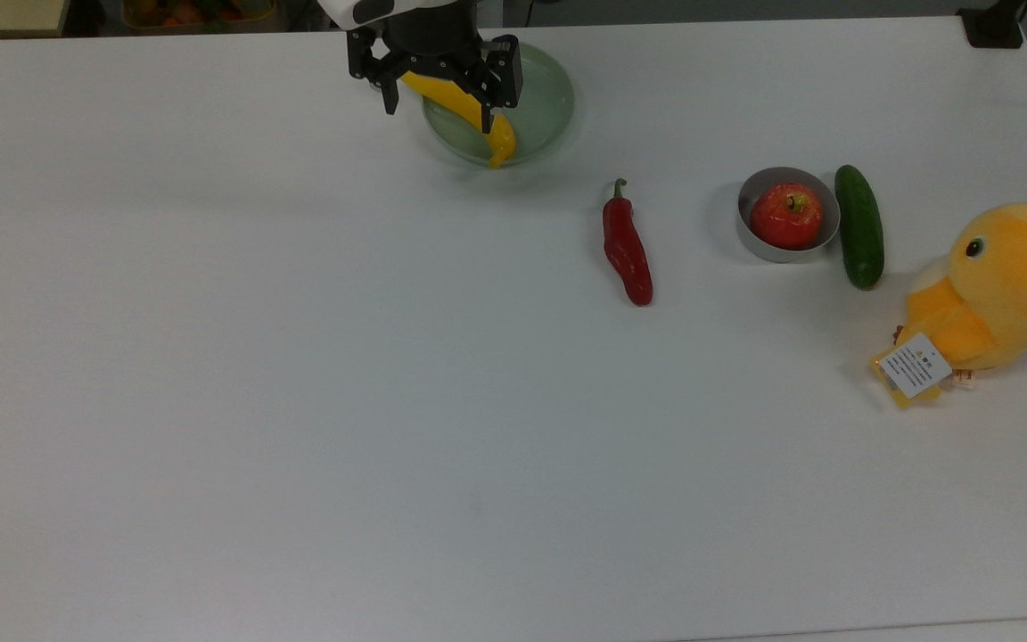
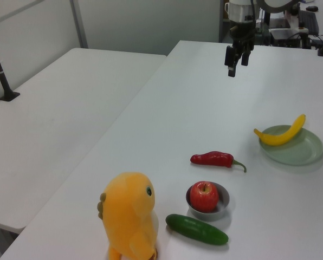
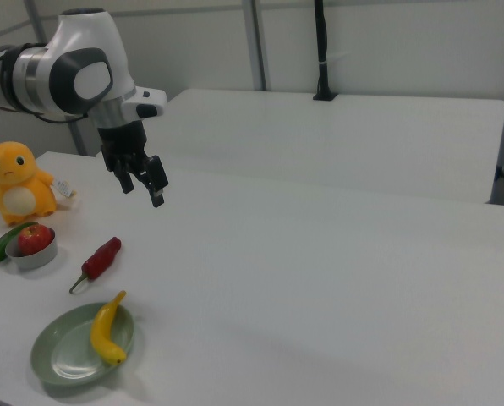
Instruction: Put the cucumber on the left side of the bowl
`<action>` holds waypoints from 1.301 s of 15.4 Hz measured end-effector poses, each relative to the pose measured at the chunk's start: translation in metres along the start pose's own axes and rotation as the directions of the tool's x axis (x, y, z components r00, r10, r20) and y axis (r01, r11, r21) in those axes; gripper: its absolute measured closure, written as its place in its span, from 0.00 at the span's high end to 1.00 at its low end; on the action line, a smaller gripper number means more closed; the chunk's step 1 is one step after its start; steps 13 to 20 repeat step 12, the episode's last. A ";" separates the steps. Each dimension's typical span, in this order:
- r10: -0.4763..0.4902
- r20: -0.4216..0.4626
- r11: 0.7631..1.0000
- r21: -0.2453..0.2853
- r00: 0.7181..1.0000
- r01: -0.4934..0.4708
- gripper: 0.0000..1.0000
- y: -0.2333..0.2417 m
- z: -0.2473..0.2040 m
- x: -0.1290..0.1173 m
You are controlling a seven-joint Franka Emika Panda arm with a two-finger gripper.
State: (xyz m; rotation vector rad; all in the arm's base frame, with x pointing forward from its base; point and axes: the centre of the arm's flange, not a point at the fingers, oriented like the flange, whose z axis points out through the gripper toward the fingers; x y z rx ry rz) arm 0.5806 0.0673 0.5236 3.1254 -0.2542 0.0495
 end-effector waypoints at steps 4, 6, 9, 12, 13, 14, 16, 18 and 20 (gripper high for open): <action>0.003 -0.002 1.000 0.003 1.000 -0.003 1.00 0.003 -0.002 0.000; 0.001 0.000 1.000 0.003 1.000 -0.001 1.00 0.002 -0.001 0.000; -0.041 -0.002 0.999 0.003 0.999 0.041 1.00 0.001 -0.002 -0.001; -0.063 -0.003 0.998 0.003 0.998 0.063 1.00 0.002 -0.003 -0.001; -0.063 -0.003 0.998 0.003 0.998 0.063 1.00 0.002 -0.003 -0.001; -0.063 -0.003 0.998 0.003 0.998 0.063 1.00 0.002 -0.003 -0.001; -0.063 -0.003 0.998 0.003 0.998 0.063 1.00 0.002 -0.003 -0.001; -0.063 -0.003 0.998 0.003 0.998 0.063 1.00 0.002 -0.003 -0.001; -0.063 -0.003 0.998 0.003 0.998 0.063 1.00 0.002 -0.003 -0.001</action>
